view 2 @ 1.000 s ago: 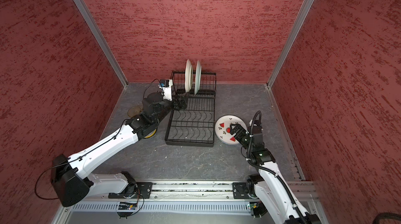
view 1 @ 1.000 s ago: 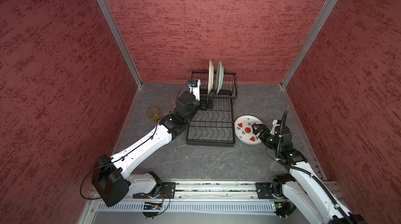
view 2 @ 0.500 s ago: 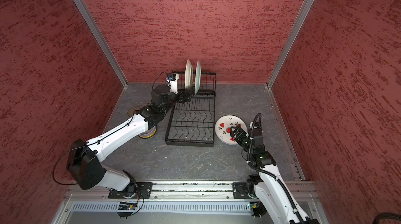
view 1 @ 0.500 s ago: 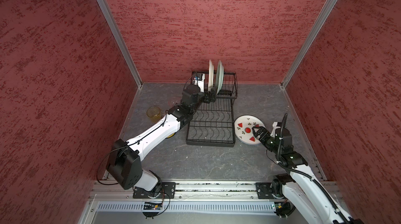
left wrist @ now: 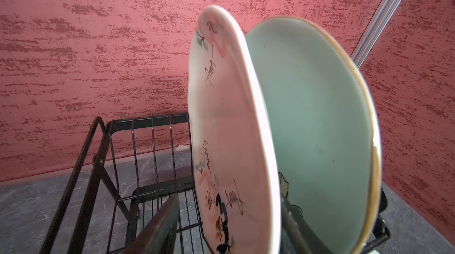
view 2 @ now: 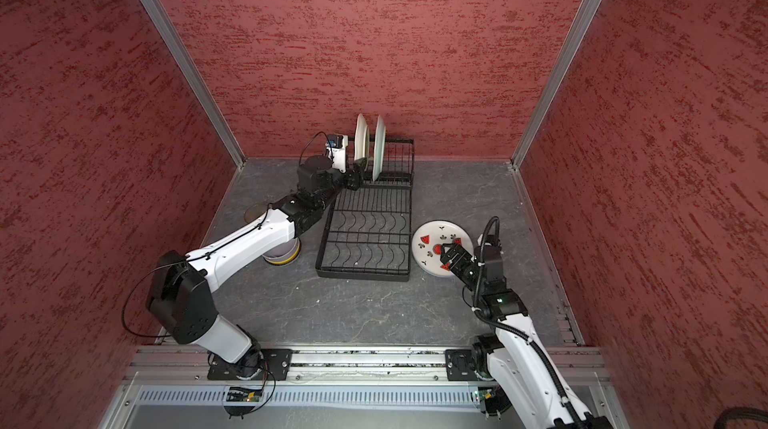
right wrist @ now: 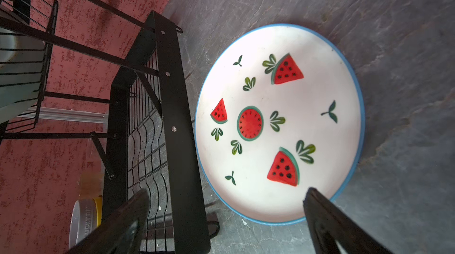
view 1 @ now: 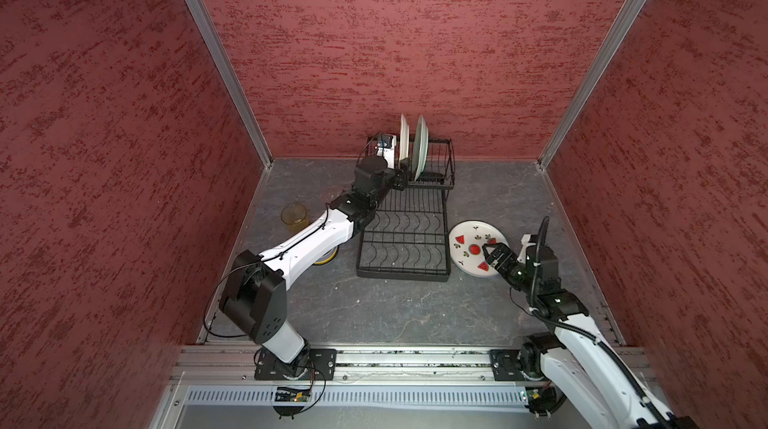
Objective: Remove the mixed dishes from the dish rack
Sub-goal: 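Reach the left gripper to the white painted plate standing in the rack, then close the left gripper on the rim of the white painted plate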
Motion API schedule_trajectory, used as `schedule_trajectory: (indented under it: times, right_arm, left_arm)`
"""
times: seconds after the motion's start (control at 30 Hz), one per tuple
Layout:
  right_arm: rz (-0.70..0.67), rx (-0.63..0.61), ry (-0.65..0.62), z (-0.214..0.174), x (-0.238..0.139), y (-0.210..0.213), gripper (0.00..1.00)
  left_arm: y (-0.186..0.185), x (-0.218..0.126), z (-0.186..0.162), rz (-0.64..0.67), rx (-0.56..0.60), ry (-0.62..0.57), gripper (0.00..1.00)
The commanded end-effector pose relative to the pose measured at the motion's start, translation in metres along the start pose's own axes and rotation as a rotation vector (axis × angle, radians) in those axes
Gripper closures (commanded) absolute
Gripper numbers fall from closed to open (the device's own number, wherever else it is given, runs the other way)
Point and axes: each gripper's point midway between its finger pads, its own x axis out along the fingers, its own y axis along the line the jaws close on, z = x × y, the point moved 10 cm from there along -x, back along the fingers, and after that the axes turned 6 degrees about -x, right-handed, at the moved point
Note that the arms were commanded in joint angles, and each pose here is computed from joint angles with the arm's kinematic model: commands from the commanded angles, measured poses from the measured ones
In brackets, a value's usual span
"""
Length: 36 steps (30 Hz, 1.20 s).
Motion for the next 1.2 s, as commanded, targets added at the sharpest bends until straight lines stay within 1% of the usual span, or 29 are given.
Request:
schedule_trajectory:
  times: [0.0, 0.03, 0.2, 0.3, 0.43, 0.5, 0.67, 0.87, 0.9, 0.93, 0.97, 1.1, 1.17]
  right_arm:
    - [-0.035, 0.004, -0.007, -0.002, 0.001, -0.006, 0.01]
    - [-0.035, 0.006, -0.006, -0.002, 0.001, -0.006, 0.01]
    - [-0.045, 0.012, -0.004, -0.002, 0.003, -0.007, 0.01]
    - [-0.052, 0.013, 0.005, -0.002, 0.004, -0.007, 0.01]
    - [-0.06, 0.02, 0.015, -0.002, 0.007, -0.008, 0.01]
    - [-0.061, 0.024, 0.018, -0.002, 0.008, -0.008, 0.01]
    - [-0.061, 0.029, 0.017, -0.002, 0.009, -0.008, 0.01]
    - [-0.06, 0.033, 0.015, -0.001, 0.009, -0.007, 0.01]
    - [-0.061, 0.033, 0.014, -0.001, 0.009, -0.007, 0.01]
    - [-0.059, 0.031, 0.015, -0.001, 0.009, -0.007, 0.01]
    - [-0.059, 0.033, 0.015, -0.001, 0.009, -0.007, 0.01]
    - [-0.056, 0.034, 0.016, 0.0, 0.009, -0.006, 0.01]
    - [-0.054, 0.033, 0.016, 0.0, 0.009, -0.006, 0.01]
  left_arm:
    - [0.0, 0.006, 0.01, -0.009, 0.009, -0.042, 0.42]
    - [0.0, 0.008, 0.009, -0.002, 0.017, -0.037, 0.44]
    - [0.0, 0.016, 0.009, 0.006, 0.034, -0.038, 0.45]
    - [0.0, 0.017, 0.008, 0.002, 0.04, -0.046, 0.5]
    - [0.0, 0.02, 0.008, 0.001, 0.054, -0.054, 0.52]
    - [0.0, 0.02, 0.009, 0.001, 0.057, -0.057, 0.55]
    - [0.001, 0.022, 0.008, 0.007, 0.061, -0.058, 0.55]
    - [0.001, 0.023, 0.007, -0.002, 0.067, -0.058, 0.59]
    - [0.001, 0.023, 0.007, -0.001, 0.069, -0.06, 0.62]
    - [0.001, 0.023, 0.008, 0.003, 0.068, -0.064, 0.67]
    - [0.002, 0.024, 0.008, 0.006, 0.071, -0.067, 0.69]
    - [0.001, 0.023, 0.009, 0.011, 0.071, -0.07, 0.69]
    - [0.001, 0.023, 0.01, 0.01, 0.073, -0.073, 0.72]
